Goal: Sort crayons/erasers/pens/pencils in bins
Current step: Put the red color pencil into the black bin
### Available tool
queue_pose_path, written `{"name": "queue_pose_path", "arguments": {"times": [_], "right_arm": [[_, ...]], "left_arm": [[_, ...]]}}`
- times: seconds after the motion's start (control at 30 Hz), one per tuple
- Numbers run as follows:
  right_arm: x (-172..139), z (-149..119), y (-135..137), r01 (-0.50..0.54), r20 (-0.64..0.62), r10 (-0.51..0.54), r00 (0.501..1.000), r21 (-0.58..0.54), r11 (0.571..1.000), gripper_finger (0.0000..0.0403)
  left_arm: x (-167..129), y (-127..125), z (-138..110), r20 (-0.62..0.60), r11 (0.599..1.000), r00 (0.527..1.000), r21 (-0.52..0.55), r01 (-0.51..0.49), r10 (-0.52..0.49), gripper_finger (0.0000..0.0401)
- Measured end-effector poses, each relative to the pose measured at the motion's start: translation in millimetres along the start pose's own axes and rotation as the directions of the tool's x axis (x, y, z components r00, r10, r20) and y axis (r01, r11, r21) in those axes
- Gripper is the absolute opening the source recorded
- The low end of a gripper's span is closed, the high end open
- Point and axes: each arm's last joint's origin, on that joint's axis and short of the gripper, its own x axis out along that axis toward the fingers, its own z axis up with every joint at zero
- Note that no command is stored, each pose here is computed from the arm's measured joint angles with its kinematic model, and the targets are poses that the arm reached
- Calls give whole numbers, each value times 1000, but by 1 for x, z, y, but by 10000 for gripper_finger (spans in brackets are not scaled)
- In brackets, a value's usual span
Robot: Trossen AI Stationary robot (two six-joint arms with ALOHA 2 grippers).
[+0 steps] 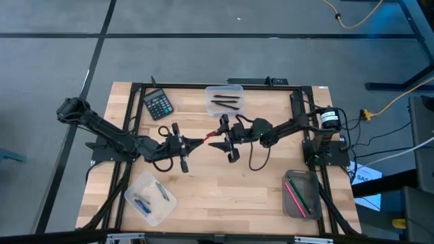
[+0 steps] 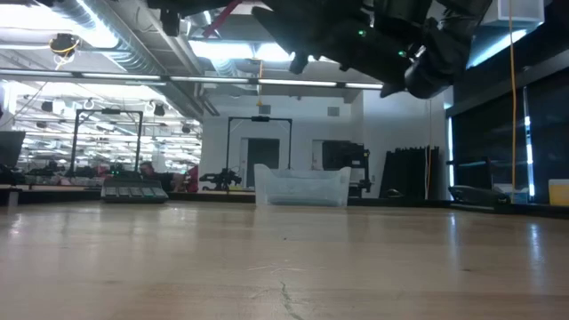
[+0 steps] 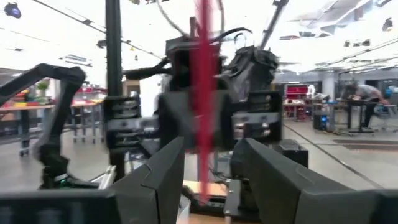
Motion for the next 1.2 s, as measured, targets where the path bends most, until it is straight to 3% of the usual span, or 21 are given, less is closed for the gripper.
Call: {"name": "queue_pose_path", "arguments": {"times": [0.23,0.37,0.5,0.63,0.8,1.0,1.2], "right_arm": [[-14,11,5,-6,69,7,998,-20,1000,170],[1,12,14,-15,62,16,998,-16,1000,170],[17,5,32,-30,9,31,999,-89,996,167],[22,4,46,89,6,-89,996,-144,986,129],[21,2,57,175,-3,-179,984,-199,964,29],[23,1,60,171,-14,-179,984,-219,961,29],[33,11,54,187,-187,-227,956,-210,960,24]], "left_arm": [[1,1,0,1,1000,1000,23,-3,3,3],[2,-1,-6,-41,998,999,46,31,-30,3],[4,-4,-12,-63,999,997,19,37,-36,6],[3,-5,-12,-59,999,998,13,39,-38,3],[2,-8,-10,-37,998,997,7,64,-63,7],[-6,-18,-11,-57,989,988,1,147,-147,37],[-28,-36,-33,-253,961,927,-54,272,-277,85]]}}
